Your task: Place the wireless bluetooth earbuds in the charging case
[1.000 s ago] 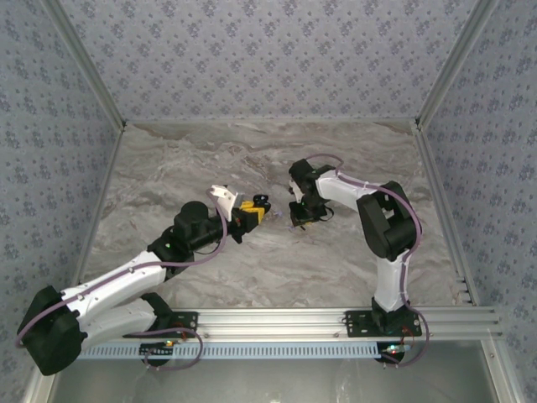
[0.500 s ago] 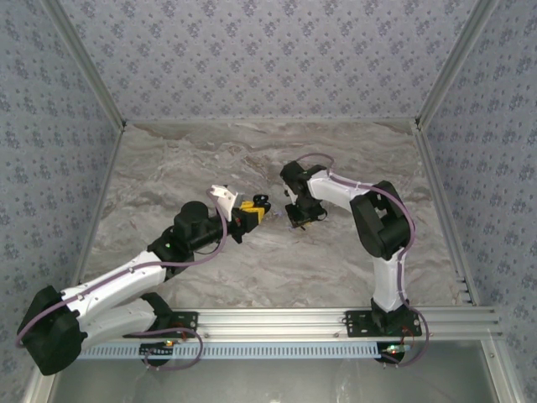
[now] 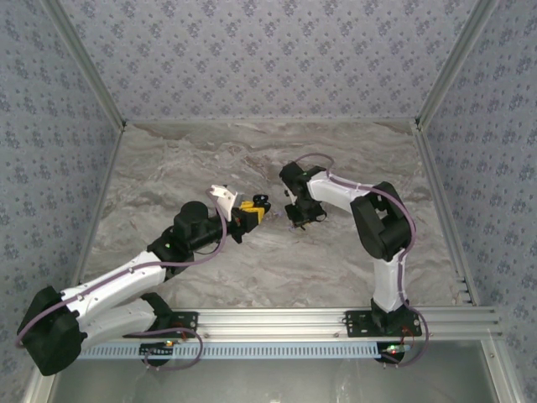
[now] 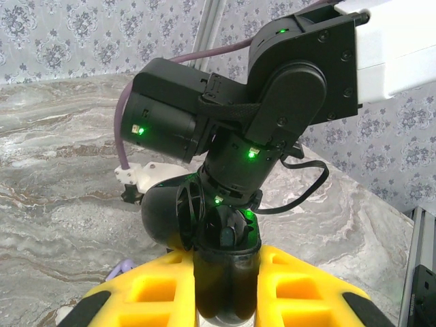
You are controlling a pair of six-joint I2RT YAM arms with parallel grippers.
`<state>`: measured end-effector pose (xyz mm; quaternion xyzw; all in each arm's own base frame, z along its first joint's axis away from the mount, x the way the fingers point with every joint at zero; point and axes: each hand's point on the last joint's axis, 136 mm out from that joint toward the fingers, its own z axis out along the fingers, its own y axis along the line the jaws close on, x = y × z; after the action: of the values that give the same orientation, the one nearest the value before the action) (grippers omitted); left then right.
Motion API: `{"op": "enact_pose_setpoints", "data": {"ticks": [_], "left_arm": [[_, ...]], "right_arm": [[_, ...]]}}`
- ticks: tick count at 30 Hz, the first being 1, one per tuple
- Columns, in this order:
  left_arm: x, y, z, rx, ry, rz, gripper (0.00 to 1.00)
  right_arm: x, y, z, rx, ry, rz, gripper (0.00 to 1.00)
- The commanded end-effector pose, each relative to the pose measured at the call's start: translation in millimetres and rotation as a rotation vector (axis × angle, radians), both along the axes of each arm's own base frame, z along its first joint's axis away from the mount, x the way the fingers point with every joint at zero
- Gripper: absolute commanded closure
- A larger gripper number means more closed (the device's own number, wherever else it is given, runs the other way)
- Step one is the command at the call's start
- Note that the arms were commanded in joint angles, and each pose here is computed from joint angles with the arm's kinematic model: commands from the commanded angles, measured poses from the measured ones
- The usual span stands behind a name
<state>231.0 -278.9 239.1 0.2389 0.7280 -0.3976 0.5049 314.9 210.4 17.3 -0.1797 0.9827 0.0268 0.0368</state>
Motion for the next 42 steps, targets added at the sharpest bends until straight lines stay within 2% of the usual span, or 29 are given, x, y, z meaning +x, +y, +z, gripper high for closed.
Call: {"op": "enact_pose_setpoints", "data": {"ticks": [1,10,17,22,33,42], "left_arm": [[-3.6,-0.3,12.7,-0.035,-0.022,-0.010,0.88],[-0.3,-4.2,6.8,-0.052,0.000,-0.007,0.89],[3.4,-13.2,2.6,-0.094,0.028,-0.023,0.89],[7.1,-17.4,0.2,-0.134,0.040,-0.022,0.89],[9.0,-25.5,5.0,-0.210,0.034,-0.047,0.89],[11.8,-29.9,10.0,-0.244,0.024,-0.054,0.90]], "right_arm": [[-3.9,0.7,-10.1,0.107,0.042,-0.063,0.82],[5.7,-5.0,30.3,0.459,0.000,-0.193,0.82],[9.5,-10.1,71.9,0.625,-0.076,-0.210,0.82],[10.3,-6.8,118.6,0.755,-0.161,-0.189,0.82],[-1.4,11.8,218.3,0.964,-0.324,-0.073,0.80],[-11.8,33.6,265.2,1.057,-0.364,0.015,0.79]]}}
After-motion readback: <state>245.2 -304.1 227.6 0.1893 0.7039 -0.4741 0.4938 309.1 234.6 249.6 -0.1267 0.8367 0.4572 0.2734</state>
